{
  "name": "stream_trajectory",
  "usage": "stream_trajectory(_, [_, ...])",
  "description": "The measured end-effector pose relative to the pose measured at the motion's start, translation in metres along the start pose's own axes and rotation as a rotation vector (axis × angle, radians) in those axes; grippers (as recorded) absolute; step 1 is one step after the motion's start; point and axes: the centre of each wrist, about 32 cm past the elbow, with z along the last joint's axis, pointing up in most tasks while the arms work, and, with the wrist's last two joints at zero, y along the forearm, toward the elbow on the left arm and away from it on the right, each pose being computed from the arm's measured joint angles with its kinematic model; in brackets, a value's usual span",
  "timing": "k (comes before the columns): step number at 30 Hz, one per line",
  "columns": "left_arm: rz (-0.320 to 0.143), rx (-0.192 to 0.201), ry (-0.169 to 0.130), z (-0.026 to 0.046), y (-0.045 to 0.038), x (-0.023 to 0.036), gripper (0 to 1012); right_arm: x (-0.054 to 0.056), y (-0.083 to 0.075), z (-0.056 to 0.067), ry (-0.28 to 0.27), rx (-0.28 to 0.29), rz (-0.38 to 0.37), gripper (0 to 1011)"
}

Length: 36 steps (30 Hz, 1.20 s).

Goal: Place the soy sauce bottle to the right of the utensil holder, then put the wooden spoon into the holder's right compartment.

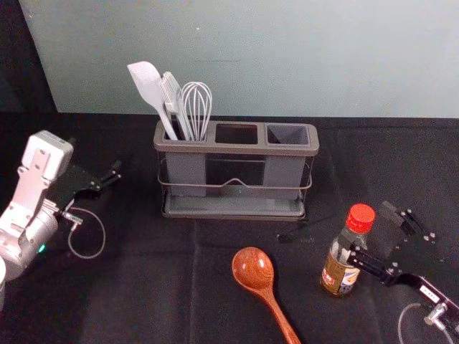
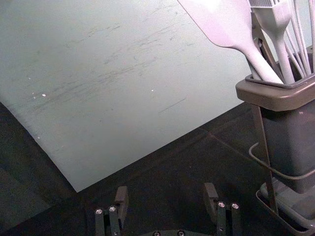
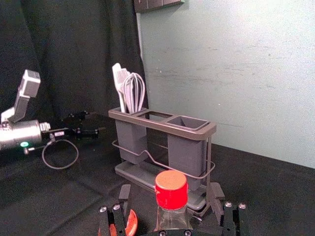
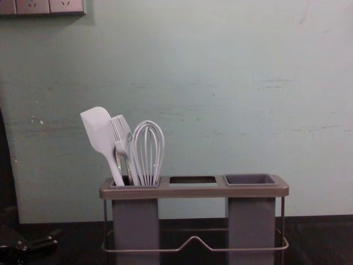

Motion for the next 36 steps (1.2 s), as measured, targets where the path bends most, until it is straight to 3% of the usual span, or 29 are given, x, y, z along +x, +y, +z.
stream_trajectory(17, [0.0,0.0,0.0,0.0,0.0,0.0,1005,0.002,0.02,0.0,-0.049,-0.017,-0.013,1004])
stream_trajectory(36, [0.0,0.0,0.0,0.0,0.0,0.0,1005,0.004,0.023,-0.003,-0.042,-0.008,-0.01,976])
